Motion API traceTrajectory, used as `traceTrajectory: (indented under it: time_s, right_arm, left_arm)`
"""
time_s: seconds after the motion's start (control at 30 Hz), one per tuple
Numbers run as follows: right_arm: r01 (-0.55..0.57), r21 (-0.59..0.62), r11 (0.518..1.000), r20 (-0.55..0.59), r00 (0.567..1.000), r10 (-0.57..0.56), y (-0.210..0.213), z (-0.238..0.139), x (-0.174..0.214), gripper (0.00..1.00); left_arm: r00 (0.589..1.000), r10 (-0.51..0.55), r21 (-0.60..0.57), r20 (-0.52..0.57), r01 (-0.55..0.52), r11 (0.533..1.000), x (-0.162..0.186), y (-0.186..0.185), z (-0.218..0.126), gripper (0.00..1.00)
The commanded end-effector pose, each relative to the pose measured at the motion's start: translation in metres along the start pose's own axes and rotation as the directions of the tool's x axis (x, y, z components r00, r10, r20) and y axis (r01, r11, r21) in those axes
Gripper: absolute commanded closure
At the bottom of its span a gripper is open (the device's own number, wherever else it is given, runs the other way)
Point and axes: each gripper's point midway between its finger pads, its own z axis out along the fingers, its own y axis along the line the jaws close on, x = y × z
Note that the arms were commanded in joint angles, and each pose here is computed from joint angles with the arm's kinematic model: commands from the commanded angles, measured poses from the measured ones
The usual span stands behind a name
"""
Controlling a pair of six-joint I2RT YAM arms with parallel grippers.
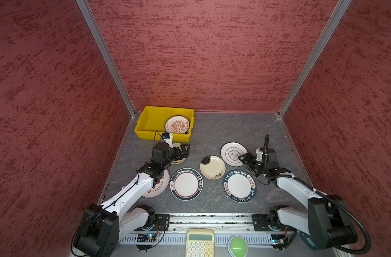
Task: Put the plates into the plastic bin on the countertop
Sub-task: 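Pull the left gripper back from the bin while right moves to the white plate, then grasp the white dark-rimmed plate edge with the right gripper and tilt it up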
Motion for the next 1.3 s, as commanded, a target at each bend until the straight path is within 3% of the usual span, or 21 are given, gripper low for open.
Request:
traceTrajectory:
  time_s: [0.0,0.17,0.43,0.77,0.97,1.27]
  right_arm:
    - [-0.012,-0.027,1.0,0.038,0.999,0.013,0.0,0.004,-0.009,0.09]
    - [-0.037,-0.033,0.999,0.037,0.999,0.039,-0.005,0.013,-0.012,0.16]
    - [-0.062,0.012,0.998,0.003,0.998,0.062,-0.026,0.029,-0.009,0.54]
    - [-0.086,0.062,0.994,0.002,0.996,0.086,-0.044,0.042,-0.01,0.74]
    - [-0.106,0.08,0.991,0.0,0.994,0.106,-0.049,0.047,-0.013,0.98]
    - [-0.147,0.033,0.989,0.116,0.983,0.142,-0.039,0.025,-0.029,1.0]
  left_arm:
    - [1.0,-0.014,0.05,0.016,0.013,0.999,-0.005,-0.01,0.0,0.01]
    - [1.0,-0.029,0.063,0.0,0.029,0.998,-0.002,-0.012,0.002,0.01]
    - [0.999,-0.039,0.062,-0.014,0.04,0.997,0.0,-0.011,0.004,0.01]
    - [0.999,-0.045,0.043,-0.031,0.046,0.998,0.003,-0.008,0.008,0.01]
    - [0.998,-0.046,0.033,-0.043,0.047,0.998,0.004,-0.007,0.01,0.01]
    - [0.998,-0.04,0.036,-0.041,0.041,0.998,0.003,-0.008,0.009,0.01]
